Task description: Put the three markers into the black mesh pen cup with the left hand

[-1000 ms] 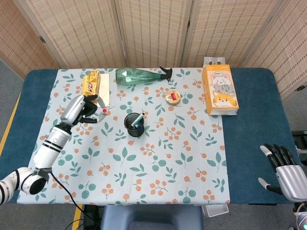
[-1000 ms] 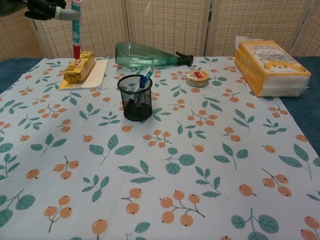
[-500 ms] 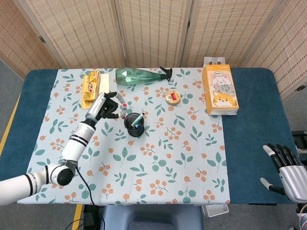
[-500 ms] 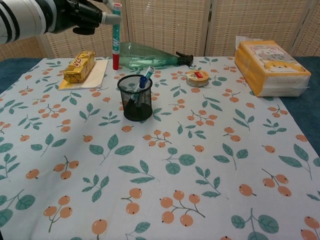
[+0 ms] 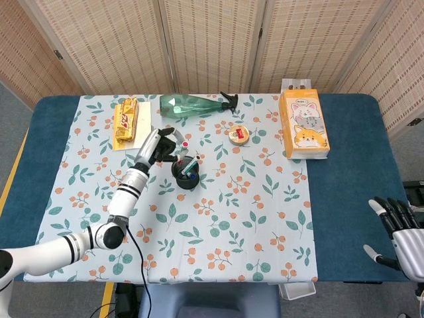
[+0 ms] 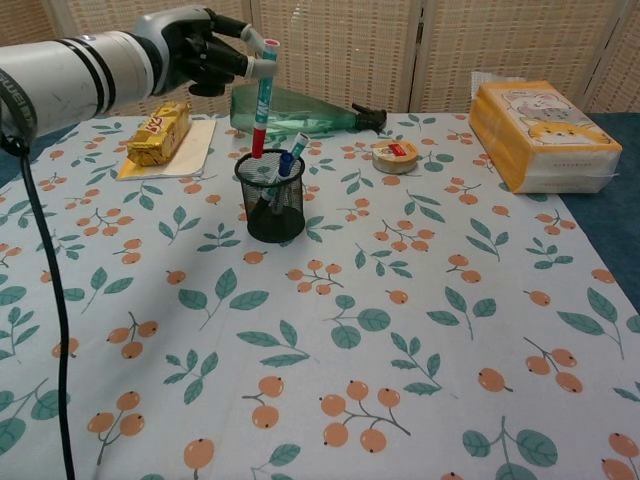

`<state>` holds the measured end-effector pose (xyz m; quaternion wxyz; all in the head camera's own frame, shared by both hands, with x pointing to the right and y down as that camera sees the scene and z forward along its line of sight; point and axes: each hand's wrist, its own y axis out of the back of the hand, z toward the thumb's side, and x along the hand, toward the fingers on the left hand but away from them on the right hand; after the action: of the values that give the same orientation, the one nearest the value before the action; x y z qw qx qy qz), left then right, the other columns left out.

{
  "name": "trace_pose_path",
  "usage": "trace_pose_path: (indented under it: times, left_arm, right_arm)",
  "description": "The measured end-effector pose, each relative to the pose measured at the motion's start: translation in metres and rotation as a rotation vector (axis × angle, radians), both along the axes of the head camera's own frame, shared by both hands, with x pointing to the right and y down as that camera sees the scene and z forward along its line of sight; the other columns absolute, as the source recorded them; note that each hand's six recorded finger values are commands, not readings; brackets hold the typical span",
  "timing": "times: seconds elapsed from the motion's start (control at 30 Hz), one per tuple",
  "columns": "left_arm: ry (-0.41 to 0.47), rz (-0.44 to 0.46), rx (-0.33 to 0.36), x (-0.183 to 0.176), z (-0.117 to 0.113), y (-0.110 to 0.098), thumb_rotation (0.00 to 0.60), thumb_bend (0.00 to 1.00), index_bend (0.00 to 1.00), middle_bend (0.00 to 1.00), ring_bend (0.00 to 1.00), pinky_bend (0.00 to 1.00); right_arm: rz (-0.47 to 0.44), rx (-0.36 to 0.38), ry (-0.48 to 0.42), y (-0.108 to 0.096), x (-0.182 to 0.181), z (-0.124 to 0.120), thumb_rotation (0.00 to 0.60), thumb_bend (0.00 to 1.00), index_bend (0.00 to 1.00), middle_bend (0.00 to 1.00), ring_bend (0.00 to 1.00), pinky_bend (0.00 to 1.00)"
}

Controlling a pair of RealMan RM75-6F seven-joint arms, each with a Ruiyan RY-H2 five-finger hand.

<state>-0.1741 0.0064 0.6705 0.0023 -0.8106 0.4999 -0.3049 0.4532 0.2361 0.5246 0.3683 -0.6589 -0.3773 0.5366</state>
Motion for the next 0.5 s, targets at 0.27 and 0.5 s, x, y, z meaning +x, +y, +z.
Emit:
trace_pose_path:
  times: [0.27,0.5]
  left_arm:
    - [-0.018,0.014,-0.013,0.003,0.010,0.011,0.600,0.36,0.57,1.00,1.00,1.00]
    - [-0.042,0.049,-0.026,-0.006,0.020,0.026,0.600,0.27,0.38,1.00,0.99,1.00]
  right_arm:
    - [-0.006,0.010,-0.009,0.002,0.001,-0.004,0.600,0.20,0.05,0.05,0.03,0.00]
    - [-0.010,0.017,-0.009,0.005,0.000,-0.006,0.600,0.20,0.05,0.05,0.03,0.00]
